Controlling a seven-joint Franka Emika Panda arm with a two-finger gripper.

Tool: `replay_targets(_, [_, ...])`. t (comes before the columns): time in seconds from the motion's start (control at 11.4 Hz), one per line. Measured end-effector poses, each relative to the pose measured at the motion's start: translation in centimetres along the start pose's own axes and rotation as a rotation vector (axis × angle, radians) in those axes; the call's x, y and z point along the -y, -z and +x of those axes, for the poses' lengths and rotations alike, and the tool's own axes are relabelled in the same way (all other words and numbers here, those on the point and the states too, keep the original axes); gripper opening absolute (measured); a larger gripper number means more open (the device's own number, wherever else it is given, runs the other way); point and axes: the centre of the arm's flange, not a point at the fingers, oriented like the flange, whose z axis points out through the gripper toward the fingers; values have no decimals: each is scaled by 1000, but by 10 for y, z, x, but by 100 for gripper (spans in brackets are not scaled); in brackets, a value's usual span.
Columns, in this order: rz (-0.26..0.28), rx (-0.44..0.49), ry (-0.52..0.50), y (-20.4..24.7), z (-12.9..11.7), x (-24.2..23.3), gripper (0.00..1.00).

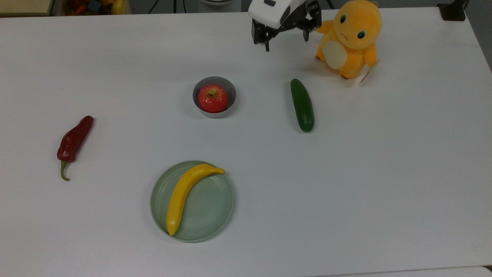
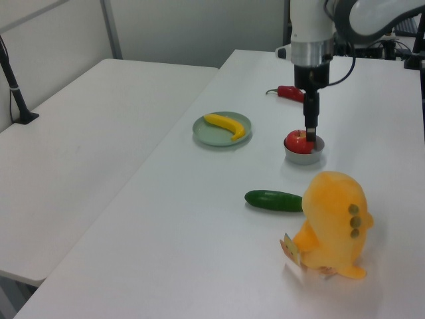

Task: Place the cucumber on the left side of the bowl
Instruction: 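Move the open gripper toward the green cucumber, then lower the gripper over the cucumber and close on it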

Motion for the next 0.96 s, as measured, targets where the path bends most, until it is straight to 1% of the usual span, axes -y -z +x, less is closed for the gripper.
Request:
replay_targets(0.09, [1, -17, -1, -12, 2, -1, 100])
replay_targets(0.35, [3, -27, 3, -34, 3, 6, 100])
replay_targets(0.61, [7, -57, -4, -61, 2, 24, 100])
replay_targets(0.96, [12, -51, -23, -81, 4, 29, 100])
